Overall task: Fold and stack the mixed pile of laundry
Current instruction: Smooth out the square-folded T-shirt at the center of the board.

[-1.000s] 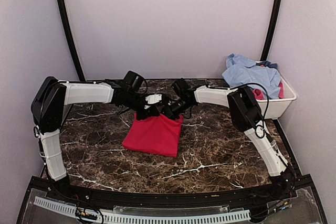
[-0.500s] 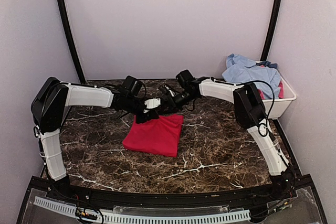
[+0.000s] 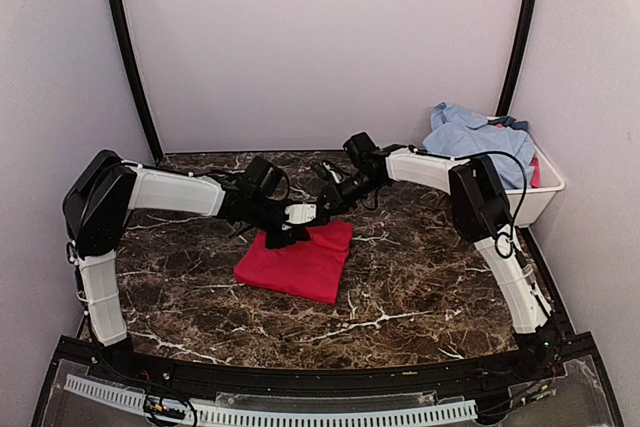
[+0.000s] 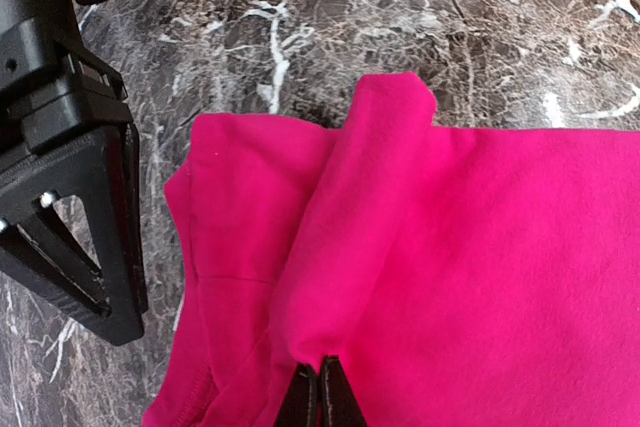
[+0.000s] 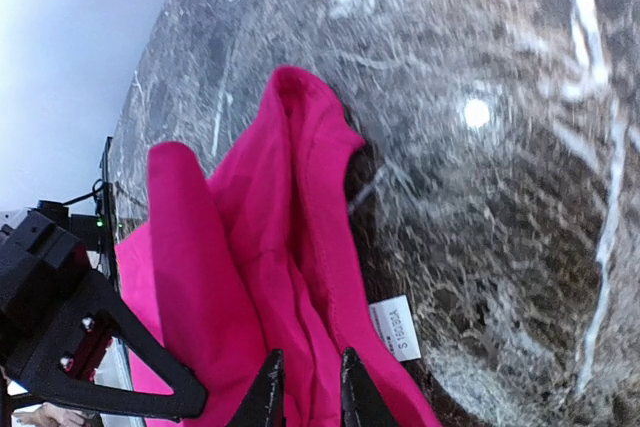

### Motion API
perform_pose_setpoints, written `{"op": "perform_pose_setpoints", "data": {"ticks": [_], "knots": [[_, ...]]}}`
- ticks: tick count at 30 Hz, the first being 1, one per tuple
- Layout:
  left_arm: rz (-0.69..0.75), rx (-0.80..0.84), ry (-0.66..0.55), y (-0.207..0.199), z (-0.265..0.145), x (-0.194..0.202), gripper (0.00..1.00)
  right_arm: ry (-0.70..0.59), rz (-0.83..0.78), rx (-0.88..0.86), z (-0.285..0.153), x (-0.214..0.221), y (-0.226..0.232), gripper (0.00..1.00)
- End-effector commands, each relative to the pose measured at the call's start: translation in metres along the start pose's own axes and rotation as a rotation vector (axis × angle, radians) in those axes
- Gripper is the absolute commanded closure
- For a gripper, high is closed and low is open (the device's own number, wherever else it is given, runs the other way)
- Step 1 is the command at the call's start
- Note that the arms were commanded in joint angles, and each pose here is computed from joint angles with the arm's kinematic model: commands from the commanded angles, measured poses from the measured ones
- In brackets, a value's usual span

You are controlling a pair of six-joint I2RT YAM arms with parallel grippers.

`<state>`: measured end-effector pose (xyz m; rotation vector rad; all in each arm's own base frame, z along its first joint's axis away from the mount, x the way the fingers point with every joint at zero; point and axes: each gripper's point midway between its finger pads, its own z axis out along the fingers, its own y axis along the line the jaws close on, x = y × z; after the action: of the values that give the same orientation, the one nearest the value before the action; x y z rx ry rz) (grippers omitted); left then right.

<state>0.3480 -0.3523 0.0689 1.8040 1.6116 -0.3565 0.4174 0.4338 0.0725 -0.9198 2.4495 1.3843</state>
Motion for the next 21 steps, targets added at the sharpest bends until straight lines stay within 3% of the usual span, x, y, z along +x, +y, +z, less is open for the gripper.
{"op": "perform_pose_setpoints", "data": {"ticks": [1,9,14,21], "knots": [[-0.016,0.099,0.088,-0.044,0.013,0.017,1.00,-0.006,-0.042,0.026,-0.014,0.002,0.017,0.83],[-0.067,0.172,0.128,-0.094,0.012,0.013,1.00,-0.007,-0.051,0.027,-0.028,0.012,0.034,0.83],[-0.033,0.253,0.087,-0.138,0.001,-0.017,1.00,-0.004,-0.066,0.016,-0.037,0.025,0.054,0.83],[-0.015,0.162,0.072,-0.121,-0.024,-0.032,1.00,0.077,-0.058,-0.027,-0.012,0.066,0.073,0.85]]}}
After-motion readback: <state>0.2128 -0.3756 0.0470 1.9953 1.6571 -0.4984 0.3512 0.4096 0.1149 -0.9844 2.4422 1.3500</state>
